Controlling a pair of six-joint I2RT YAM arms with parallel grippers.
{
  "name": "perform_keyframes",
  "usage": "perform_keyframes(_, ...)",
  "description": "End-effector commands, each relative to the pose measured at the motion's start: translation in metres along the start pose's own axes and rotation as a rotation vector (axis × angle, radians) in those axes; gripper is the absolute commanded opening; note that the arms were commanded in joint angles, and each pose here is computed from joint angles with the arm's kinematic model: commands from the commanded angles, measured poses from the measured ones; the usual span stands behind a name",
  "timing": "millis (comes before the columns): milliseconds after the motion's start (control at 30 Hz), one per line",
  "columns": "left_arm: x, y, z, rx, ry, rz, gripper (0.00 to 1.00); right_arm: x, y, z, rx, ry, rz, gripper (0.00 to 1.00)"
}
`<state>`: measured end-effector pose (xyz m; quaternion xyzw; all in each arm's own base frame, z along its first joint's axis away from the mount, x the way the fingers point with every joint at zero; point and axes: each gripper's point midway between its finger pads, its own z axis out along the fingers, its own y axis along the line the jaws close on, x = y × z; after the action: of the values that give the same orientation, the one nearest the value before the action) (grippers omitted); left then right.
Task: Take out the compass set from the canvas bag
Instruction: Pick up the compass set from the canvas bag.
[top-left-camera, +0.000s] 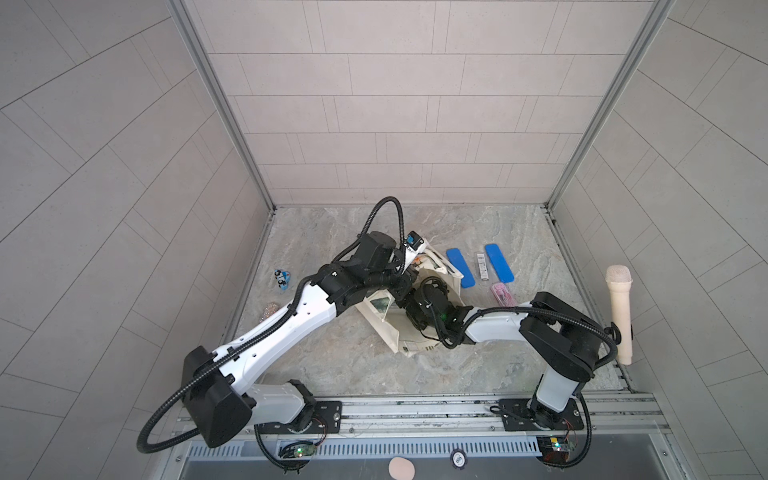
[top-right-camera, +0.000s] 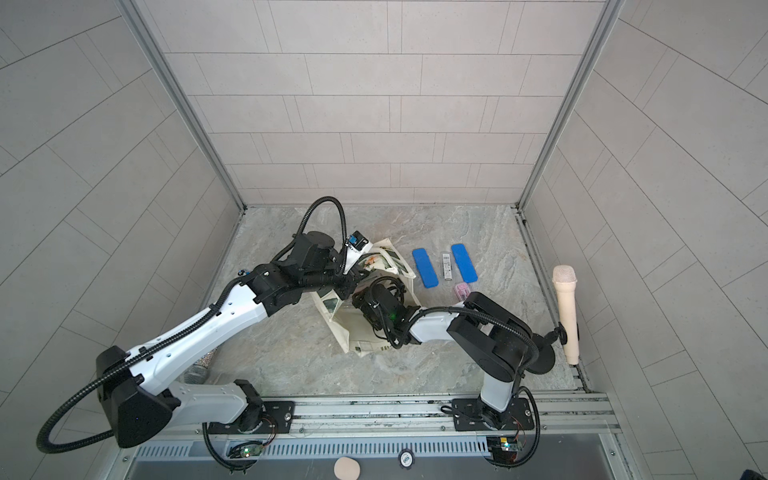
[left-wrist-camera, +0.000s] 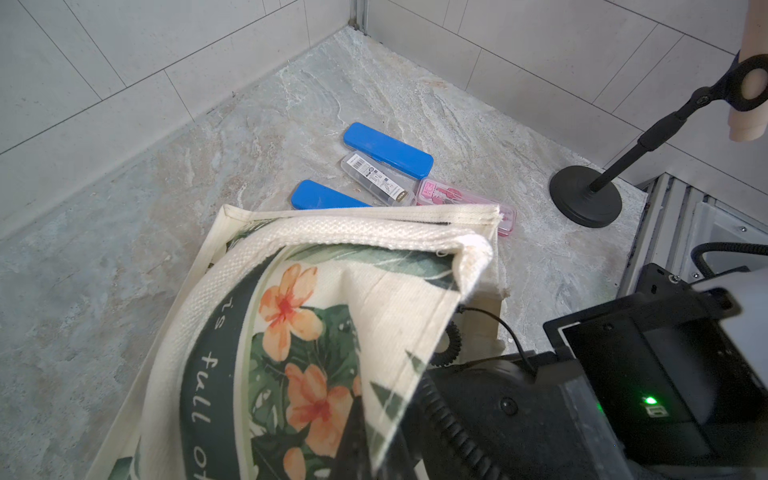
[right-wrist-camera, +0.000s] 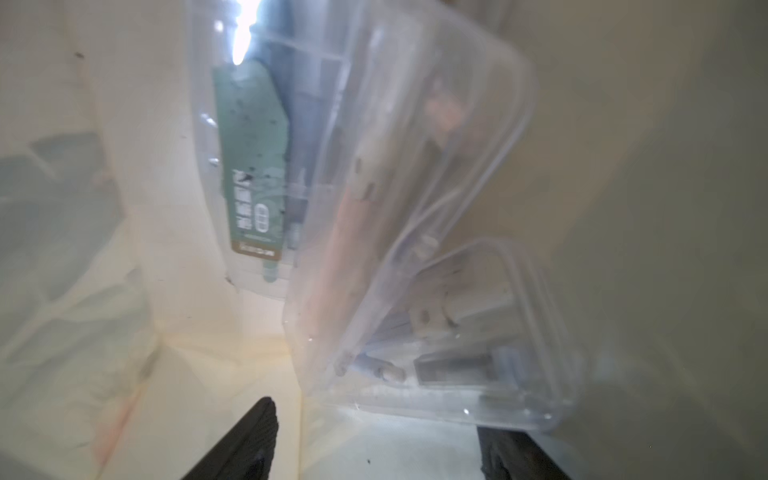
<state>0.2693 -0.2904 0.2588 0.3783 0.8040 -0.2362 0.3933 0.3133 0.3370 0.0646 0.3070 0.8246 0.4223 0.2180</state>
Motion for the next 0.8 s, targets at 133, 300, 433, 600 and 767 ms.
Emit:
perform_keyframes(133, -0.008, -0.008, -0.009, 0.031, -0.059, 0.011, 0.0, -0.019, 0.031, -0.006, -0.167, -0.066, -0.006, 0.76)
perform_keyframes(300, -0.003, -0.007, -0.009, 0.024, -0.041, 0.014, 0.0, -0.025, 0.042, -0.01, -0.172, -0.082, -0.059, 0.75)
perform_keyframes(433, -0.005, -0.006, -0.011, 0.018, -0.039, 0.026, 0.0, -0.032, 0.044, -0.011, -0.17, -0.095, -0.067, 0.68)
perform_keyframes(600, -0.005, -0.005, -0.011, 0.009, -0.026, 0.041, 0.0, -0.035, 0.034, -0.011, -0.15, -0.093, -0.054, 0.6)
perform_keyframes(767, -0.004, -0.004, -0.01, 0.004, -0.024, 0.044, 0.0, -0.031, 0.02, -0.009, -0.098, -0.075, -0.061, 0.53)
